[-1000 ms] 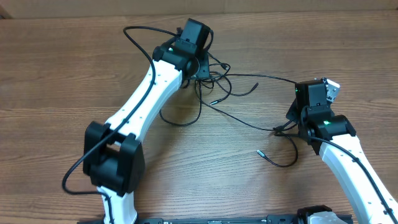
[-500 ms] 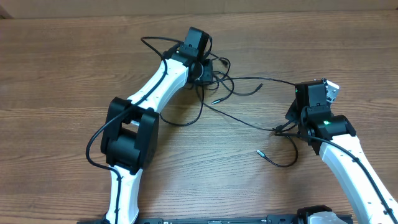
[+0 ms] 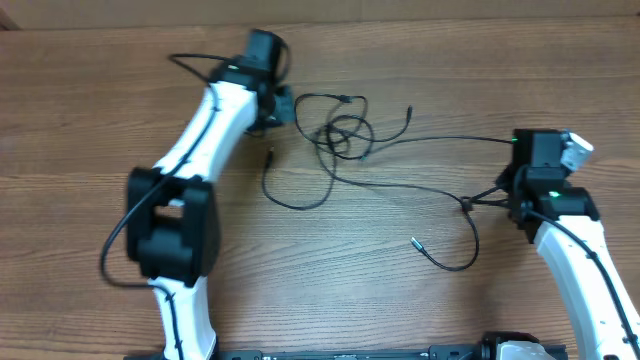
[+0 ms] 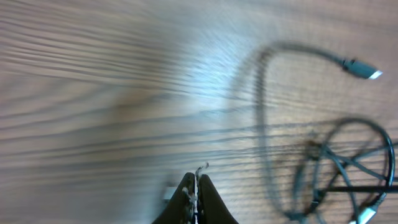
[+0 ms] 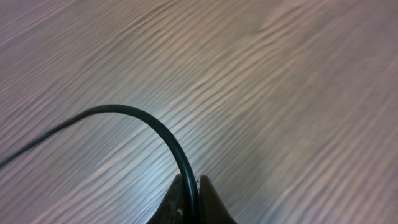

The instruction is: Untangle cables

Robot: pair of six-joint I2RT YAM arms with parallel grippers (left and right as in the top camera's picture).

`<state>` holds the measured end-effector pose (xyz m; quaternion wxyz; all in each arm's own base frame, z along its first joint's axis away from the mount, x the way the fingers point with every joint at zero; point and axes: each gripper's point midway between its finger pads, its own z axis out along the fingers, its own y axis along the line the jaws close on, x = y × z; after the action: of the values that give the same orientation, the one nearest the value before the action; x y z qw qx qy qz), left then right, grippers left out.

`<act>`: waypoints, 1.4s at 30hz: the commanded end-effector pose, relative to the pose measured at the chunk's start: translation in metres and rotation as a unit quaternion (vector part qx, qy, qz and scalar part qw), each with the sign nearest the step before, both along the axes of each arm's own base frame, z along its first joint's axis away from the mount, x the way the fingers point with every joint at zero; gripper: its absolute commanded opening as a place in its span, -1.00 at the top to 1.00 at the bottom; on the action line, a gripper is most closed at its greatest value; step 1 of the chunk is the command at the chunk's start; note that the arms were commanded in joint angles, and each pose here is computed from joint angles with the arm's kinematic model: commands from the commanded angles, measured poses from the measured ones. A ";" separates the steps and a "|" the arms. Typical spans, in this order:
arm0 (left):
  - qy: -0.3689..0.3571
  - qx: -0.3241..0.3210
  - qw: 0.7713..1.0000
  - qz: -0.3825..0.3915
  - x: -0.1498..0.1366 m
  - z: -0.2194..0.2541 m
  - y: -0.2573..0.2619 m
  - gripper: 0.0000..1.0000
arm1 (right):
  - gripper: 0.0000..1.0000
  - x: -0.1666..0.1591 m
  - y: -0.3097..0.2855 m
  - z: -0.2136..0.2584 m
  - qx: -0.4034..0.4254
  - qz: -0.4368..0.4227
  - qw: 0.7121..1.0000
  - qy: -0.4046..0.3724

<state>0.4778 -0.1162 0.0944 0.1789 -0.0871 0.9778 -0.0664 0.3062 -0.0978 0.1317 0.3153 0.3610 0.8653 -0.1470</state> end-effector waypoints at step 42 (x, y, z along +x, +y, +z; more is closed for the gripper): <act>0.132 -0.182 0.972 -0.069 -0.063 -0.080 -0.181 0.06 | 0.93 0.021 0.031 0.002 0.193 0.063 0.977 -0.060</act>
<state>0.4234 -0.2990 0.0244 0.0420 -0.0476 0.9644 -0.2568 0.3209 -0.0671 0.1199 0.2817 0.3740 0.8815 0.0608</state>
